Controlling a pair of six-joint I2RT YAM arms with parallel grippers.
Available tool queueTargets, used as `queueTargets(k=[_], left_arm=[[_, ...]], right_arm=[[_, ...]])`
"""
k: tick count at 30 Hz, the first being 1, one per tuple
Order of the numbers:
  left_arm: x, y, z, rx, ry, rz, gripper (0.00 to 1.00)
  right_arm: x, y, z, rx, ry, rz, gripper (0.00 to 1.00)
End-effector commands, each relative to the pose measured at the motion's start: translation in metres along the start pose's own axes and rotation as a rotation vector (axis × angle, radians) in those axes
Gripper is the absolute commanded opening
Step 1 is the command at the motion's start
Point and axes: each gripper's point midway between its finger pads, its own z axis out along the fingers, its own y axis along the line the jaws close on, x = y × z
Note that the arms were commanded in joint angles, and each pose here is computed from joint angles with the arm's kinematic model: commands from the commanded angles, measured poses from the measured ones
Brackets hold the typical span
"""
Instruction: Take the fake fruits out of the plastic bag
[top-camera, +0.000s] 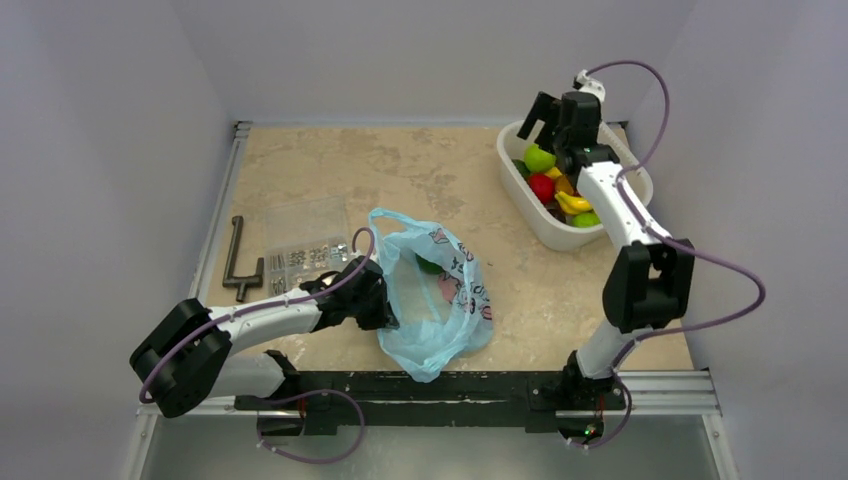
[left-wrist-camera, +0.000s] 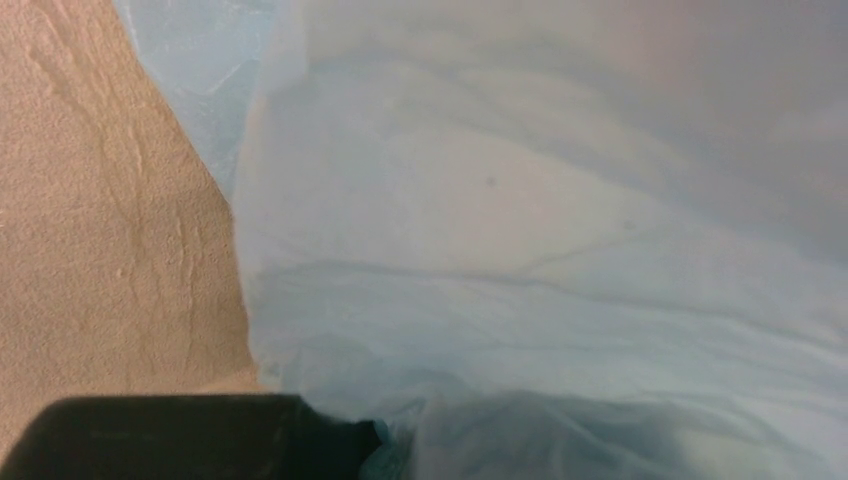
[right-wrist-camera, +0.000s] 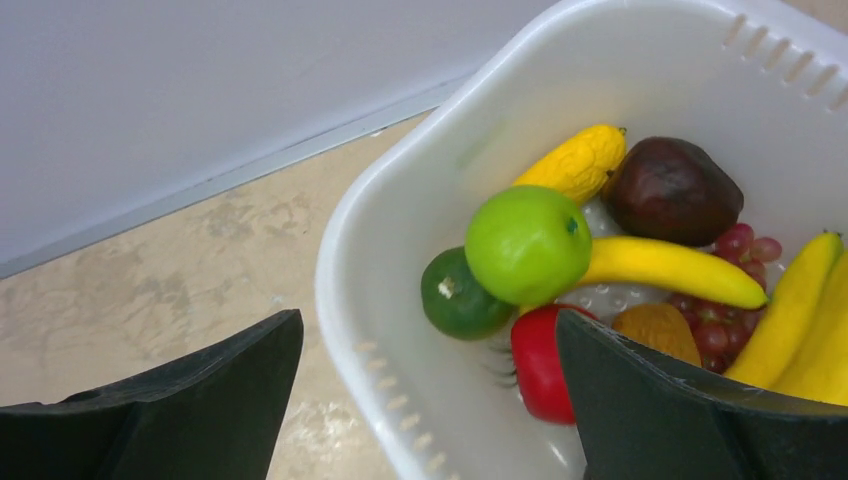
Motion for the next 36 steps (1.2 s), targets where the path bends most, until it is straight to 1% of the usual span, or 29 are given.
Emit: queueTargets(k=[1, 7, 10, 16, 21, 25, 28, 31, 33, 36], left_arm=[[-0.011, -0.017, -0.002, 0.054, -0.024, 0.015, 0.0], [-0.01, -0.016, -0.002, 0.06, -0.027, 0.011, 0.0], [-0.01, -0.017, -0.002, 0.061, -0.028, 0.01, 0.0], [-0.012, -0.018, -0.002, 0.066, -0.033, 0.008, 0.0], [-0.01, -0.016, 0.0, 0.063, -0.028, 0.004, 0.0], [-0.01, -0.016, 0.0, 0.069, -0.034, -0.006, 0.0], [-0.01, -0.016, 0.001, 0.072, -0.035, -0.007, 0.0], [-0.01, -0.018, 0.001, 0.075, -0.034, -0.005, 0.0], [-0.01, -0.018, 0.0, 0.077, -0.035, -0.006, 0.0], [-0.01, -0.019, -0.001, 0.08, -0.037, -0.008, 0.0]], right_arm=[[0.005, 0.017, -0.044, -0.116, -0.014, 0.042, 0.98], [0.048, 0.058, -0.101, -0.304, 0.038, -0.012, 0.96], [0.072, 0.075, -0.139, -0.392, 0.056, -0.051, 0.91], [0.144, 0.067, -0.184, -0.562, 0.147, -0.052, 0.74], [0.185, 0.067, -0.233, -0.679, 0.202, -0.103, 0.72], [0.204, 0.079, -0.284, -0.844, 0.204, -0.098, 0.69], [0.205, 0.086, -0.315, -0.936, 0.169, -0.092, 0.68], [0.201, 0.094, -0.331, -0.98, 0.138, -0.114, 0.68], [0.206, 0.106, -0.336, -1.01, 0.158, -0.16, 0.68], [0.228, 0.128, -0.335, -1.021, 0.216, -0.253, 0.65]])
